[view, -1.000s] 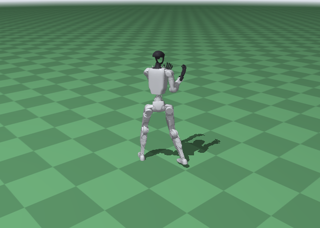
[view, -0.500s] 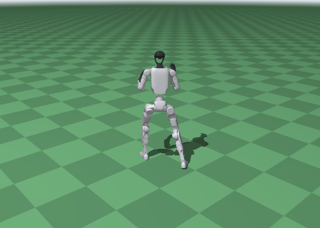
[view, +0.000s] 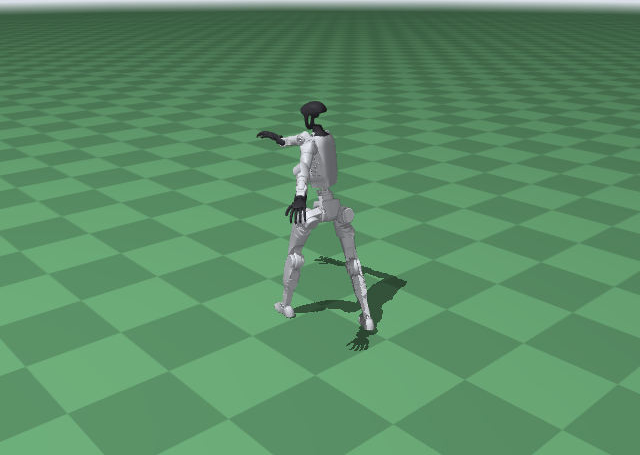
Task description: Kungfu
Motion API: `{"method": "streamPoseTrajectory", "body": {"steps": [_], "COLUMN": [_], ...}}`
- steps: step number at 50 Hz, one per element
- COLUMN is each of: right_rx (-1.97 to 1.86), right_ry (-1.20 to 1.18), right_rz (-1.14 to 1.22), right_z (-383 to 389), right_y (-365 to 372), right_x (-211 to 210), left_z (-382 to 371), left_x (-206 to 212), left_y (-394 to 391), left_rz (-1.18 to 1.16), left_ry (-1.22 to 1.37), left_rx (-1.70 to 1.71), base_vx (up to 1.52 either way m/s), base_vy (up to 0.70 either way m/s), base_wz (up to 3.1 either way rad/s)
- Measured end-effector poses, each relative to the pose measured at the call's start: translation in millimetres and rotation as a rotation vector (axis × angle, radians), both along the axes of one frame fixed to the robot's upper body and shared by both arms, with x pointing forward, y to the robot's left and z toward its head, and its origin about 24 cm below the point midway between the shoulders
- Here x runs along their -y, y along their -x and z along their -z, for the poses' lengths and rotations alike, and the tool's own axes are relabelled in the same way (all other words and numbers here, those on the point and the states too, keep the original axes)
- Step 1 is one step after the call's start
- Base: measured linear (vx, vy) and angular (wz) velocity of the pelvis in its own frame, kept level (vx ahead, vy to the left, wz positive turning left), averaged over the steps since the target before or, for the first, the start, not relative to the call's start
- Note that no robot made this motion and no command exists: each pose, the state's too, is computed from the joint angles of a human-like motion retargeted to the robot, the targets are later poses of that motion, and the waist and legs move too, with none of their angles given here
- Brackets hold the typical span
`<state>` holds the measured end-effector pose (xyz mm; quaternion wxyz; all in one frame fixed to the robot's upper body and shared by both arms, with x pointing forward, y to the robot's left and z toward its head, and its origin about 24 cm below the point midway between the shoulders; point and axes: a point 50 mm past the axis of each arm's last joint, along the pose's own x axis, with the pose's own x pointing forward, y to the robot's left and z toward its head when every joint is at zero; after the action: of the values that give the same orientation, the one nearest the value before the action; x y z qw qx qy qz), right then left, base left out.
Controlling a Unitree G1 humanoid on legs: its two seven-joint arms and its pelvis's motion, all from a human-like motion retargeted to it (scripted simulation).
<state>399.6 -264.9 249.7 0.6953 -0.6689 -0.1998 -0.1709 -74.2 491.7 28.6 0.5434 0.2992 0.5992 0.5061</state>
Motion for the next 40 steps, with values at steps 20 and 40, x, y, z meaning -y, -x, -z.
{"method": "streamPoseTrajectory", "body": {"steps": [20,40], "right_rx": [0.143,0.074], "right_ry": [-0.068,0.062], "right_rz": [-0.206,-1.036], "right_z": [10,-22], "right_y": [-5,30], "right_x": [-45,-215], "left_z": [-63,-300], "left_x": [3,278], "left_y": [-202,-401], "left_rz": [0.798,2.505], "left_ry": [-0.395,-0.506], "left_rx": [0.753,0.985], "base_vx": [-0.01,-0.03], "base_vy": [-0.03,0.04], "base_wz": [-0.11,-0.63]}}
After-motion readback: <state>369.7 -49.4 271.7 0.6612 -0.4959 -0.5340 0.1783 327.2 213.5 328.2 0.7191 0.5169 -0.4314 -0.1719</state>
